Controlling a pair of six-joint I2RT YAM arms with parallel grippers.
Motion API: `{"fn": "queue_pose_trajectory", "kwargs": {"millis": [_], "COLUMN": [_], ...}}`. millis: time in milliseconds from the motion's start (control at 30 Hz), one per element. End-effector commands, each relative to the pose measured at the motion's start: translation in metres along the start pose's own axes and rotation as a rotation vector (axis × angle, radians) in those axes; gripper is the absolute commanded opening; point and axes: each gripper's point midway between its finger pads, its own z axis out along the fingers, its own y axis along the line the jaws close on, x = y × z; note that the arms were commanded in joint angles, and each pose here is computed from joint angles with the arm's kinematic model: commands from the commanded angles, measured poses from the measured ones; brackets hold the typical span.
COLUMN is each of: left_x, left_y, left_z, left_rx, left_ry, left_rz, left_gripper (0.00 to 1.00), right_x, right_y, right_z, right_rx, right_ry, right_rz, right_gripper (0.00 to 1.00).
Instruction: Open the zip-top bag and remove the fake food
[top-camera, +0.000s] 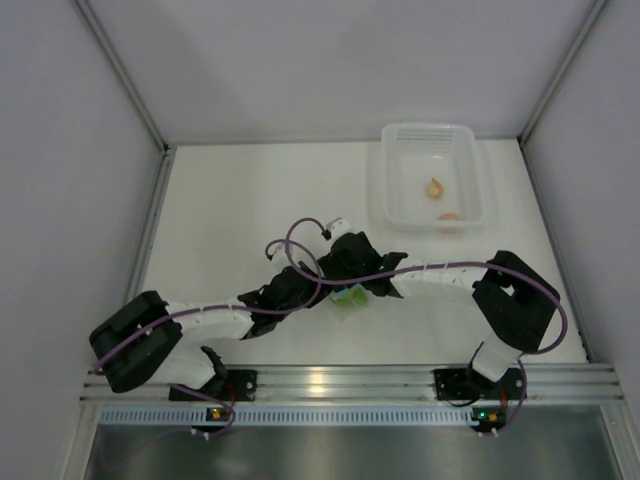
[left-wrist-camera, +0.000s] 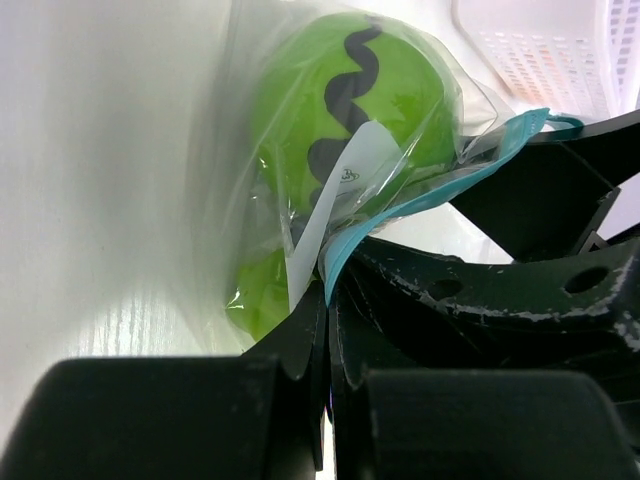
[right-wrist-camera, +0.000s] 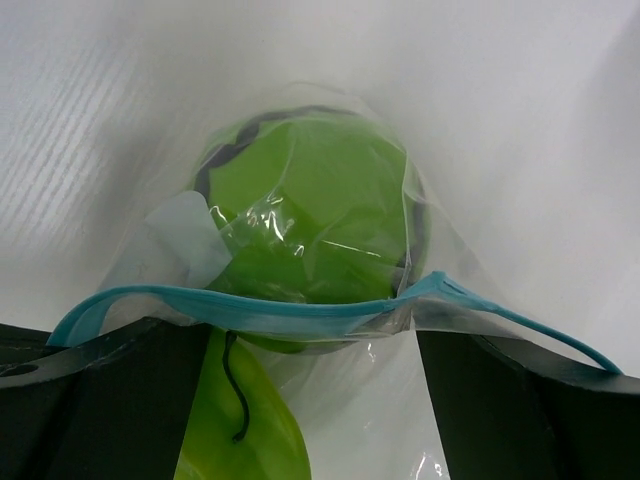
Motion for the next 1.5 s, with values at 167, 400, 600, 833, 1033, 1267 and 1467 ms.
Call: {"fn": "queue_pose_trajectory", "kwargs": {"millis": [167,400,600,833,1033,1267,1467], "left_x": [0.011,0.011,0.008,-0.004,-0.014,-0.016,-0.022], "left_y": [-0.027,-0.04,-0.093,-0.142,-0.148,-0.116,-0.066], "left_z": [-0.005,-0.01,-0.029,-0.064,-0.076,-0.056,-0.035], "left_rx": [0.12,0.167,0.326,0.483,0.509,0.394,0.226], "left_ry": [0.09,0.113,0.133,0.118,0.086,0.042,-0.039], "left_rz": [-0.005,0.033,0.101,0.097,0.067,0.025,-0.005], "left_gripper": [0.0,0.0,0.0,0.0,0.0,0.0,0.0], "right_x": [-0.097,-0.113,-0.103,-0.074,-0.002,0.009,0.005], "right_y": [0.038,0.017,-0.019,-0.035,-0.057,-0.078,-0.049], "right_z": [-0.006,-0.018,-0.013,-0.02,-0.041,-0.071,-0.07], "right_rx": [-0.233,-0.156,0.055,0.165,0.181,0.232,0.095], "right_ry": [-0.38,-0.501,-0.469,-0.158,0.204,0.268,0.284], "right_rz": [0.197,0.283,0.373,0.214,0.071,0.064,0.006], "right_gripper": [0.84,0.82,0.78,0.78,0.79,0.8,0.79]}}
